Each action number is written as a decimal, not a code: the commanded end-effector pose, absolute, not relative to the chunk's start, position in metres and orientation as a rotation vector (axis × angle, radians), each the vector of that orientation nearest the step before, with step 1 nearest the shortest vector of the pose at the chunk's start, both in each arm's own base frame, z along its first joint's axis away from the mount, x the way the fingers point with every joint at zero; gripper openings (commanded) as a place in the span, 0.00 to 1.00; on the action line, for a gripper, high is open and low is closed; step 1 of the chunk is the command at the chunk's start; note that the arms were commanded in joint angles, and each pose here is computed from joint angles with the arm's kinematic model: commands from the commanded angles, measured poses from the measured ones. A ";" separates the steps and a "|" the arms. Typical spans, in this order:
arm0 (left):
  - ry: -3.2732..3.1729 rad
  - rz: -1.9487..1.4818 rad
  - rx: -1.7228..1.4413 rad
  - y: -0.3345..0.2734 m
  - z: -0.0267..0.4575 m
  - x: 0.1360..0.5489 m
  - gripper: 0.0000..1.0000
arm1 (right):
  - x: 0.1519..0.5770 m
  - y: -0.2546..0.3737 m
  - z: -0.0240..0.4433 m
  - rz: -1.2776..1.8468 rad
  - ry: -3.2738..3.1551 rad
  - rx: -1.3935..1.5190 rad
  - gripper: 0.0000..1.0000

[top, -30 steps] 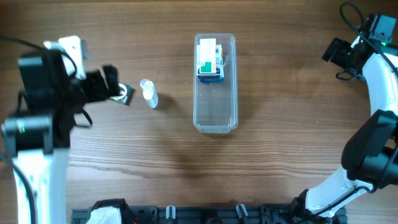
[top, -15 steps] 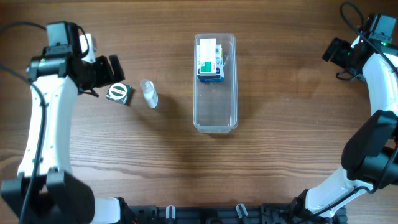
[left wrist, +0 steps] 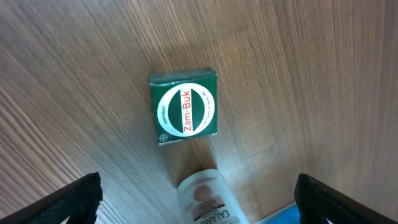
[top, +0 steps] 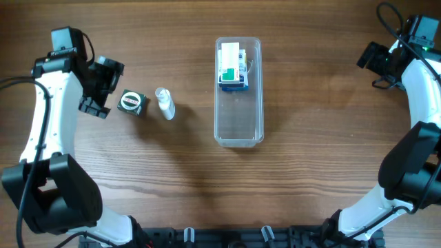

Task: Pack container
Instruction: 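Move the left gripper over the dark green ointment box, then lower the left gripper and grasp the green ointment box, then carry the green box over the container and lower it in, then release the green box and move the left gripper to the white bottle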

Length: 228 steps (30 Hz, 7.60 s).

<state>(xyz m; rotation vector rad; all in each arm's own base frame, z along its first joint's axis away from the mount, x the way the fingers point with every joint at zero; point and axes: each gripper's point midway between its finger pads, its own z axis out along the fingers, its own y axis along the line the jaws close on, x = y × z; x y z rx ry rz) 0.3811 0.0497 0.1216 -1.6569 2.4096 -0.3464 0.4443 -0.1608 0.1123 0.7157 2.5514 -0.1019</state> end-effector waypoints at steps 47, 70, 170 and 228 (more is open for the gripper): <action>2.547 -0.012 -1.767 0.047 0.004 0.385 1.00 | 0.443 -0.162 0.104 -0.101 2.562 0.737 1.00; 2.608 0.062 -1.616 0.051 0.003 0.386 1.00 | 0.444 -0.162 0.105 -0.101 2.561 0.736 1.00; 2.658 -0.337 -0.089 -0.291 0.098 0.386 0.59 | 0.444 -0.161 0.105 -0.101 2.561 0.735 1.00; 2.572 -0.154 -0.153 -0.219 0.199 0.362 0.99 | 0.444 -0.161 0.105 -0.101 2.561 0.736 1.00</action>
